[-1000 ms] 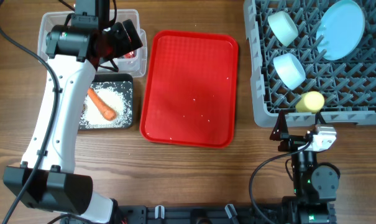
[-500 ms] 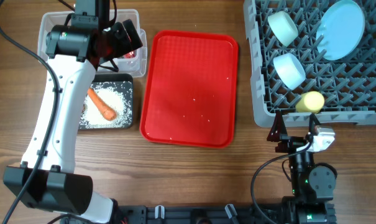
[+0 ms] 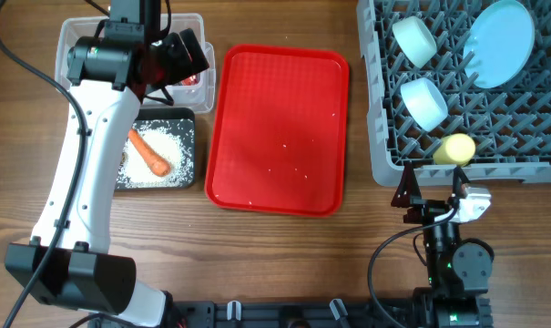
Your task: Sort waste into correct bins and load items into the dishwasher rack
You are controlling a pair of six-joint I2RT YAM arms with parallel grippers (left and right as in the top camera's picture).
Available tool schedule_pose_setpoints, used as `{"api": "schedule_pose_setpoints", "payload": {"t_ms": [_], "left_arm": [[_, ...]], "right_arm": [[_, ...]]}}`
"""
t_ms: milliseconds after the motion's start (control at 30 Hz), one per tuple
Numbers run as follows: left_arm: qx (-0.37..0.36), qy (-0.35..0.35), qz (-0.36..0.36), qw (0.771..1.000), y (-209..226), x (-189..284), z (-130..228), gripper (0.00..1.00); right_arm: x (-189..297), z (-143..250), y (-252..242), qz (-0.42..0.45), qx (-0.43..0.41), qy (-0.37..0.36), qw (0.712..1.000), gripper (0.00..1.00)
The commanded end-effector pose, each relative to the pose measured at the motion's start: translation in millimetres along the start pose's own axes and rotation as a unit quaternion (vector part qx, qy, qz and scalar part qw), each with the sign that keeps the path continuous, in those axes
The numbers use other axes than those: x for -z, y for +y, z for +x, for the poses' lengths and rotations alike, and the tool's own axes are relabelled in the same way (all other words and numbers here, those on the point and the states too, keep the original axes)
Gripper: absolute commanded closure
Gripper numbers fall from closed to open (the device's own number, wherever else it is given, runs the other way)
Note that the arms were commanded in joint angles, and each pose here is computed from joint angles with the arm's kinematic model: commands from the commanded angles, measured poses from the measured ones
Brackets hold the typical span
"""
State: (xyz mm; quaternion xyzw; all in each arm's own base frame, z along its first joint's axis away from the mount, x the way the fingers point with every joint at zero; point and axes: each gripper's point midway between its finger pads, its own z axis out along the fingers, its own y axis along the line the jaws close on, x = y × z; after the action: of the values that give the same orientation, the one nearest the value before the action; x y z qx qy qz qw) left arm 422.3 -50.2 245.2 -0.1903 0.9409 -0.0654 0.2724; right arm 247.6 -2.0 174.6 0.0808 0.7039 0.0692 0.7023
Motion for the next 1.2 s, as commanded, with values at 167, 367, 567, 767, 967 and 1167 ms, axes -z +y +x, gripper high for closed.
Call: {"api": "schedule_pose_setpoints", "payload": {"t_ms": [167,367,567,767,967,1167], "left_arm": [[-0.165,-0.062,0.078,0.981,-40.4,7.5,-22.5,0.00],[-0.193,-0.123,0.097,0.969,-36.0,19.2,-22.3,0.00],[-0.178,-0.189,0.127,0.957,4.0,20.8,23.5,0.00],[-0.115,-0.248,0.152,0.950,53.5,11.0,85.8,0.00],[-0.083,-0.329,0.174,0.924,85.0,13.1,129.3,0.00],[-0.076,-0.386,0.178,0.902,97.6,31.9,134.1,0.00]], "right_arm": [[0.8,-2.2,2.9,-0.009,-0.006,-0.005,1.000,0.00],[0.8,-2.2,2.9,-0.009,-0.006,-0.005,1.000,0.00],[0.8,-2.2,2.9,-0.009,-0.006,-0.005,1.000,0.00],[0.8,-2.3,2.9,-0.009,-0.006,-0.005,1.000,0.00],[0.8,-2.2,2.9,-0.009,-0.006,-0.005,1.000,0.00],[0.8,-2.2,2.9,-0.009,-0.006,-0.005,1.000,0.00]]}}
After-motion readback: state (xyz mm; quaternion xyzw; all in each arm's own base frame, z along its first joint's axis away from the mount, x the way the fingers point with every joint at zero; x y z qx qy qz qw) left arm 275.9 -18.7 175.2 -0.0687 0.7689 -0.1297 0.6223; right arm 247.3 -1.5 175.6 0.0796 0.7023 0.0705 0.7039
